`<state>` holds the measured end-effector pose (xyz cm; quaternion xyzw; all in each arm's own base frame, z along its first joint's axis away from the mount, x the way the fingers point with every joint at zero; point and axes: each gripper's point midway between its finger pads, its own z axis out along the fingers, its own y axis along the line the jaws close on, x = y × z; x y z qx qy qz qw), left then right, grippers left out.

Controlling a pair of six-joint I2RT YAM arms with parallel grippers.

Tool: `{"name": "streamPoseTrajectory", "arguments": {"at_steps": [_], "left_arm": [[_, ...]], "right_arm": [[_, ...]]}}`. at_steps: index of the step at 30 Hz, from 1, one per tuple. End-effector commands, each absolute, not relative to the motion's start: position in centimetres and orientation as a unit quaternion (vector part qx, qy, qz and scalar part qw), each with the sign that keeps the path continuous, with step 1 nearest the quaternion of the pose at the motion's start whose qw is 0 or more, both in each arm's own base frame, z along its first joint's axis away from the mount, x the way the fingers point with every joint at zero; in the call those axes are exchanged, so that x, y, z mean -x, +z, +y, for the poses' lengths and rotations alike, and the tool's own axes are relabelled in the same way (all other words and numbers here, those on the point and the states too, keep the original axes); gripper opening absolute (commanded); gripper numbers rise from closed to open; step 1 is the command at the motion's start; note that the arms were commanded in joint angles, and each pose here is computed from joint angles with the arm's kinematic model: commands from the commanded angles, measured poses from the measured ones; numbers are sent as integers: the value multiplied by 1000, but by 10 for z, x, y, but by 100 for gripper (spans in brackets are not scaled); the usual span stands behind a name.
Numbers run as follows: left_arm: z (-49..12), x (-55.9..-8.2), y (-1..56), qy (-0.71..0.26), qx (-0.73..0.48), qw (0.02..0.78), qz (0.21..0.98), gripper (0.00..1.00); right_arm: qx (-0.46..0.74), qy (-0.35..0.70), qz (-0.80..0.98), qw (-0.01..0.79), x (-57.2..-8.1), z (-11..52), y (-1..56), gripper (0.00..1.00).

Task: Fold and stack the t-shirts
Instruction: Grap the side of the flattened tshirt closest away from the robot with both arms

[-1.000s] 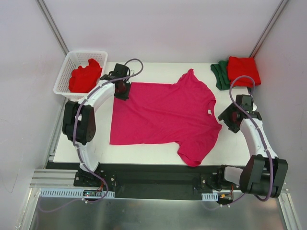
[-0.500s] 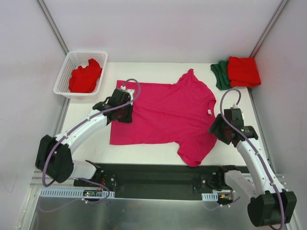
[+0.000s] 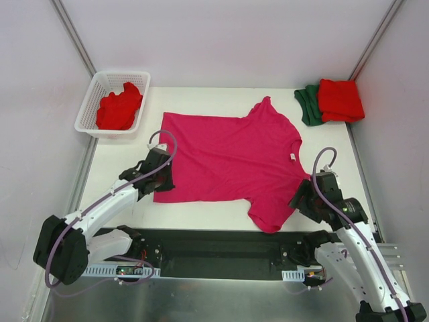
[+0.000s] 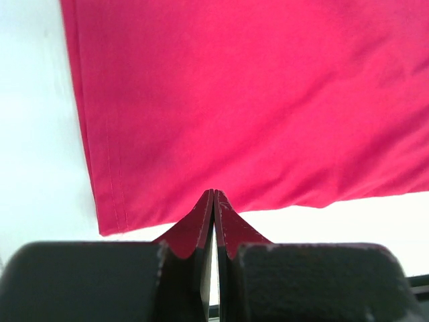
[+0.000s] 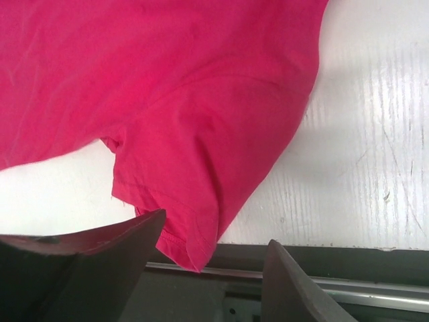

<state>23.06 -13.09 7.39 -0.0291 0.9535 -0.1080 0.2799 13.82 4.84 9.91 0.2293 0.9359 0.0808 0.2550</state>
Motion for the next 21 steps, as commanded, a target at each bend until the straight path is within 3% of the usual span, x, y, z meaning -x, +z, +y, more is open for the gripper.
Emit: {"name": "streamPoseTrajectory", "arguments": {"at_steps": [1,9,21], "left_arm": [[-119,-216,64,-112,109,290,944,1],[-116,-213,61,-113,111,297,942,15],[-116,-222,66,-105,100,309,940,16]], "right_arm": [[-236,70,943,225,-116,48,87,66],[-213,61,951,214,-104,58,73,66],[-145,39,963,222,-101,84,76,67]]}}
